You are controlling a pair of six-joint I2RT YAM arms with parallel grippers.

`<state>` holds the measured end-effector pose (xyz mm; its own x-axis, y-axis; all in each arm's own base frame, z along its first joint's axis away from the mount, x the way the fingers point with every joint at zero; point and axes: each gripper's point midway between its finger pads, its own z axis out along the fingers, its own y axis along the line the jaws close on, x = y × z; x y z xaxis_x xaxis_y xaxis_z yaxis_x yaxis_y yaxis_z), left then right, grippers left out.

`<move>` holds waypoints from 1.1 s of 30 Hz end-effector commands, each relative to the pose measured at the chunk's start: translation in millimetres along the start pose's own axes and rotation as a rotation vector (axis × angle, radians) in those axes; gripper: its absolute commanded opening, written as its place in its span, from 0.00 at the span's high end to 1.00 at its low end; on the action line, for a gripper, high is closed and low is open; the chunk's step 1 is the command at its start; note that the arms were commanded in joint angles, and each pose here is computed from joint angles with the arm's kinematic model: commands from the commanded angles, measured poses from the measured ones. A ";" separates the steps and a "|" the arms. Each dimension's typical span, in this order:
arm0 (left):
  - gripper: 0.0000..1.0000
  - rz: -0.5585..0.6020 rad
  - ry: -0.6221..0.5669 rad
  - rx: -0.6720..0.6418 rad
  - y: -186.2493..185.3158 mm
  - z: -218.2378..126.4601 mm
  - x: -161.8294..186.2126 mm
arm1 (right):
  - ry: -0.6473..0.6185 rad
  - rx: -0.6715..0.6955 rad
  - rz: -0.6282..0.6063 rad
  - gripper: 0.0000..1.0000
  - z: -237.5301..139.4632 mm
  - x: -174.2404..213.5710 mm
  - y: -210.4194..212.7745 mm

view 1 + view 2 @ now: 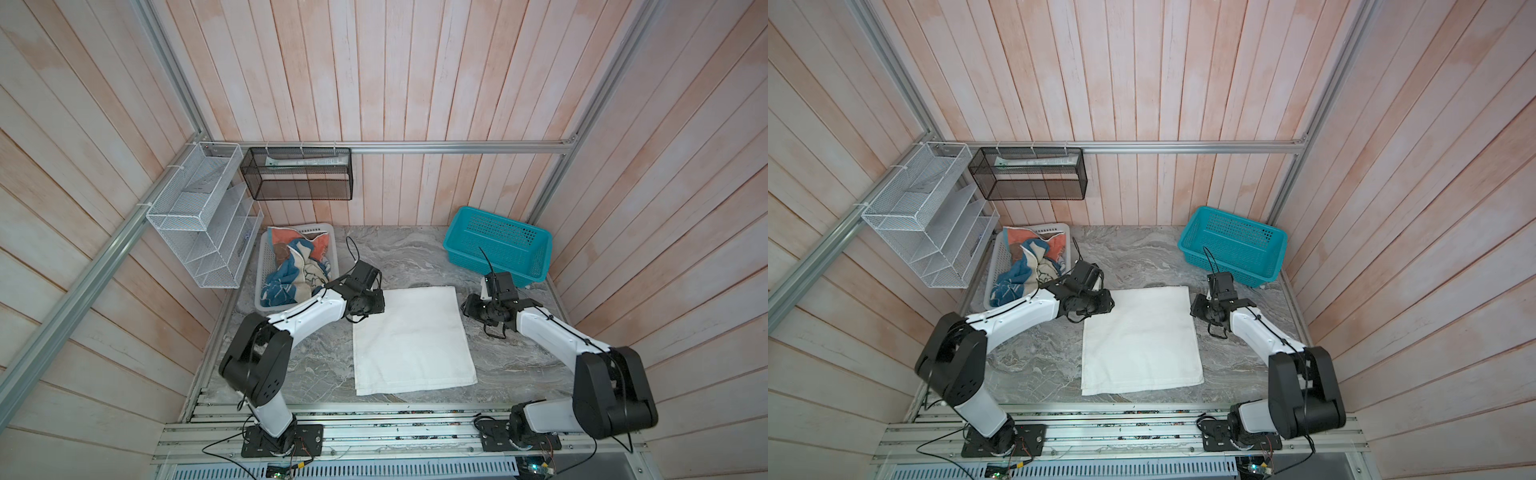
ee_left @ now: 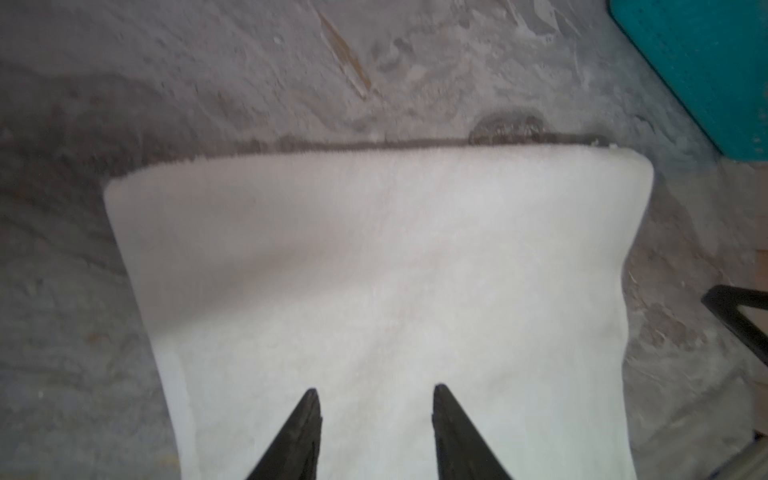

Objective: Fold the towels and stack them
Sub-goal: 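Lift the near edge with both grippers and fold it over toward the far edge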

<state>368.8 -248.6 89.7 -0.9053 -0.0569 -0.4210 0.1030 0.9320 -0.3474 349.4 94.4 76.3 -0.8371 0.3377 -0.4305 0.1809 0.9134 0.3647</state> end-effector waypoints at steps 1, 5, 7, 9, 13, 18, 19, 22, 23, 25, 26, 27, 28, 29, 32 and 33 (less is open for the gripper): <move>0.52 0.036 0.004 -0.098 29.2 21.4 -21.6 | -0.048 -0.056 -0.074 0.49 13.8 -35.5 23.0; 0.46 0.013 -0.006 -0.143 56.7 25.9 -36.0 | -0.031 -0.065 -0.085 0.50 37.0 -43.9 28.0; 0.43 0.015 -0.018 -0.164 69.0 22.7 -40.5 | -0.017 -0.064 -0.091 0.50 47.7 -44.5 28.5; 0.41 0.010 -0.016 -0.180 81.3 22.7 -42.1 | -0.006 -0.061 -0.099 0.50 57.0 -44.2 28.2; 0.41 -0.004 0.008 -0.193 101.2 28.8 -40.4 | 0.027 -0.035 -0.175 0.54 78.5 -41.0 30.9; 0.42 -0.009 0.017 -0.152 100.8 33.1 -40.4 | 0.050 0.008 -0.208 0.67 92.1 -40.0 29.4; 0.42 -0.009 0.018 -0.131 96.8 33.5 -40.0 | 0.052 0.016 -0.210 0.68 93.7 -39.3 28.0; 0.42 -0.009 0.021 -0.089 89.8 35.5 -40.5 | 0.065 0.046 -0.204 0.65 98.7 -36.3 21.4; 0.42 -0.009 0.023 -0.081 88.5 36.7 -40.5 | 0.070 0.053 -0.204 0.63 100.3 -35.5 19.8; 0.42 -0.008 0.035 -0.075 88.2 40.2 -38.9 | 0.076 0.061 -0.206 0.61 102.7 -34.8 18.1; 0.42 -0.010 0.044 -0.079 89.1 42.1 -37.0 | 0.079 0.067 -0.208 0.61 103.7 -34.5 17.1; 0.43 -0.013 0.052 -0.081 90.1 44.0 -35.2 | 0.081 0.070 -0.209 0.61 104.2 -35.0 16.8; 0.43 -0.014 0.059 -0.083 91.3 46.0 -33.0 | 0.086 0.076 -0.209 0.60 104.7 -34.8 16.0; 0.44 -0.019 0.066 -0.090 93.7 48.2 -30.8 | 0.084 0.078 -0.211 0.60 104.4 -36.5 16.6; 0.45 -0.018 0.084 -0.097 96.8 55.3 -25.3 | 0.074 0.060 -0.221 0.60 104.7 -40.8 21.5; 0.47 -0.016 0.087 -0.093 97.1 57.2 -24.9 | 0.073 0.046 -0.231 0.60 105.8 -41.9 24.6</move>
<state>427.4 -174.9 29.8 -0.9305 -0.0639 -0.3607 0.0382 0.9624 -0.2689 446.3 127.8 27.8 -0.8742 0.1352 -0.4664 0.0144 0.9672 0.2535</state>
